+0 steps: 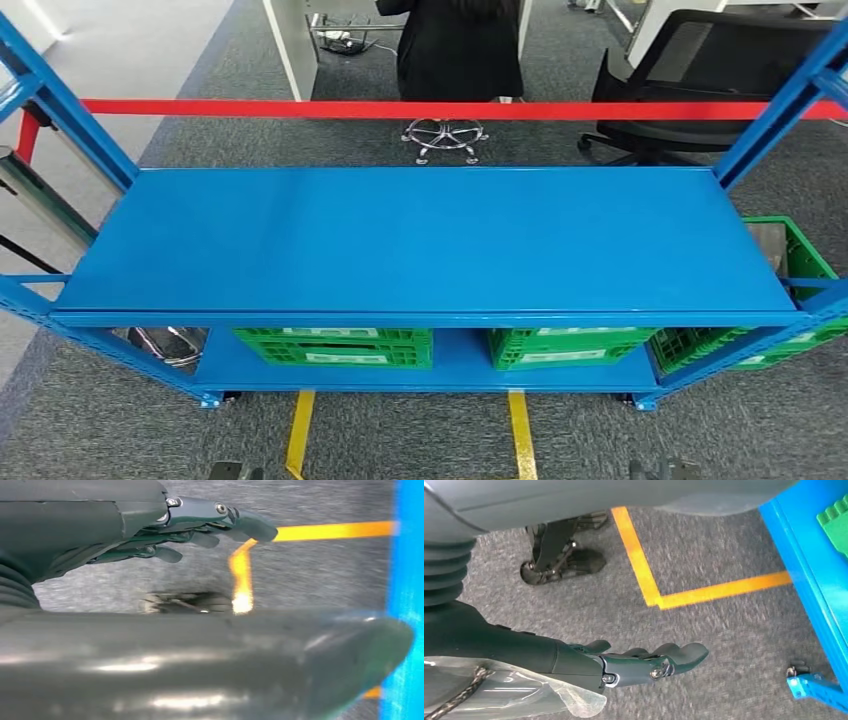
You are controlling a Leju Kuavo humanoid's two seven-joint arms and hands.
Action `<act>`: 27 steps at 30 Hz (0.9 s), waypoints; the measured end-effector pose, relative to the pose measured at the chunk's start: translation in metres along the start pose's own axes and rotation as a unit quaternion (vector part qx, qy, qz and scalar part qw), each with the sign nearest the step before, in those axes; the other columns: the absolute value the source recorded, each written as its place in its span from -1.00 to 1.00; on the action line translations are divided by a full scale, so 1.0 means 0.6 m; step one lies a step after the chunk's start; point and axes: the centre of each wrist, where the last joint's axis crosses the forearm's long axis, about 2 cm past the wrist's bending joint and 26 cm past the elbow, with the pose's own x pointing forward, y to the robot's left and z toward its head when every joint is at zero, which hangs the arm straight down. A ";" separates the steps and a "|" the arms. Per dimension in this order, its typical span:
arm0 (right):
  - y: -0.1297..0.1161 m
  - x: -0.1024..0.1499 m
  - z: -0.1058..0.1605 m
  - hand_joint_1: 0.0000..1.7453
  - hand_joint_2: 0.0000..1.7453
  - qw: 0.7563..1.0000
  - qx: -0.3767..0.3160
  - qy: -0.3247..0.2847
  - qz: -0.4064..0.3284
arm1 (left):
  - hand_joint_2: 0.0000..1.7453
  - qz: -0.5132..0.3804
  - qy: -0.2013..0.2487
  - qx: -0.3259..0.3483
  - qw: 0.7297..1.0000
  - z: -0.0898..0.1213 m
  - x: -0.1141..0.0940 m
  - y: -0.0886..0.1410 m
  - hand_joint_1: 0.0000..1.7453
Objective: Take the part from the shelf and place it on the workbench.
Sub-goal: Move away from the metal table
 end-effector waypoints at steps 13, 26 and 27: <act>-0.016 -0.011 0.010 -1.00 -1.00 0.996 0.015 0.073 0.045 | -1.00 -0.041 0.073 -0.009 0.996 0.001 -0.005 0.043 -1.00; -0.026 -0.034 0.030 -1.00 -1.00 0.982 0.035 0.156 0.095 | -1.00 -0.088 0.141 -0.018 0.986 0.003 -0.005 0.081 -1.00; -0.027 -0.036 0.031 -1.00 -1.00 0.981 0.037 0.163 0.099 | -1.00 -0.091 0.147 -0.019 0.985 0.003 -0.005 0.084 -1.00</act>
